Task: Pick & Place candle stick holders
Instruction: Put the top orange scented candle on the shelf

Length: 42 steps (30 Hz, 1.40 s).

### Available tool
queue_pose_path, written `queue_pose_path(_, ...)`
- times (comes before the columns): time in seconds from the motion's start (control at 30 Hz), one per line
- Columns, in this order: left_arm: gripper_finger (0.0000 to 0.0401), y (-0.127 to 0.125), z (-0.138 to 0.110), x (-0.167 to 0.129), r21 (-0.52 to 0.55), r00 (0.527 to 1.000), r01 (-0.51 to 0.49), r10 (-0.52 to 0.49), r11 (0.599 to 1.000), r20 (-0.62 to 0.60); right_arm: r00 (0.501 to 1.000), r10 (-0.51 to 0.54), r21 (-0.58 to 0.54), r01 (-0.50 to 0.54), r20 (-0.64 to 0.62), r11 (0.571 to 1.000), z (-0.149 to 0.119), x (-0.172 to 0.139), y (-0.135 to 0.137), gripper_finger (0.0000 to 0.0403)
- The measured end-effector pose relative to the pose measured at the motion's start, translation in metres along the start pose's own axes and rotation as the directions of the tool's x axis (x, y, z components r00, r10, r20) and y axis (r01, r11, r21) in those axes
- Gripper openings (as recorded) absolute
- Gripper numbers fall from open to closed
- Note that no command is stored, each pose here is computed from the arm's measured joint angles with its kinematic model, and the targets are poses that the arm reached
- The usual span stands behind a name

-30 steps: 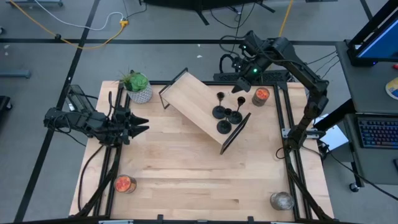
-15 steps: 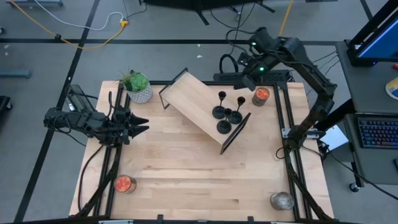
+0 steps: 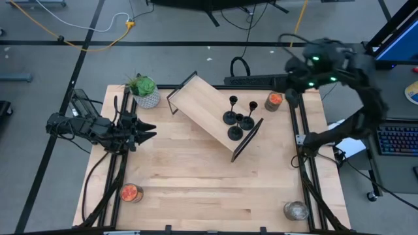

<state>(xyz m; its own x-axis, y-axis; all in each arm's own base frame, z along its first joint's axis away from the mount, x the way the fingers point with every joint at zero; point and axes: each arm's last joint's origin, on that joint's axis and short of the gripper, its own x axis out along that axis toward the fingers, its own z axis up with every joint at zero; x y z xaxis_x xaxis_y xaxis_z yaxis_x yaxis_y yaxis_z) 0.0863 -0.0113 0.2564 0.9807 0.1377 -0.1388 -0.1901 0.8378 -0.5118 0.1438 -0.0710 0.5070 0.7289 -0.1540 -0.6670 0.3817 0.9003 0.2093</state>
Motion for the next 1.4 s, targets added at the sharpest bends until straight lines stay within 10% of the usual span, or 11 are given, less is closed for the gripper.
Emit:
queue_pose_path(0.23, 0.0216, 0.0, 0.0, 0.0, -0.004, 1.0, 0.0, 0.0, 1.0, 0.0, 0.968, -0.246, 0.126, 0.24, 0.041, 0.963, -0.022, -0.031, 0.001, 0.0)
queue_pose_path(0.43, 0.0216, 0.0, 0.0, 0.0, -0.007, 1.0, 0.003, -0.002, 1.0, 0.004, 0.871, -0.492, 0.358, 0.457, 0.008, 0.814, -0.025, -0.022, -0.01, 0.0)
queue_pose_path(0.73, 0.0216, 0.0, 0.001, 0.0, -0.004, 1.0, 0.004, -0.004, 1.0, 0.006, 0.672, -0.7, 0.407, 0.725, -0.24, 0.556, -0.031, 0.041, -0.057, 0.0)
queue_pose_path(1.23, 0.0216, -0.001, 0.001, 0.0, -0.01, 1.0, 0.006, -0.006, 1.0, 0.005, 0.747, -0.614, 0.727, 0.567, -0.255, 0.388, -0.049, 0.078, -0.163, 0.0006)
queue_pose_path(1.4, 0.0216, 0.0, 0.001, 0.0, -0.01, 1.0, 0.006, -0.006, 1.0, 0.005, 0.761, -0.611, 0.743, 0.535, -0.217, 0.403, -0.054, 0.093, -0.173, 0.0032)
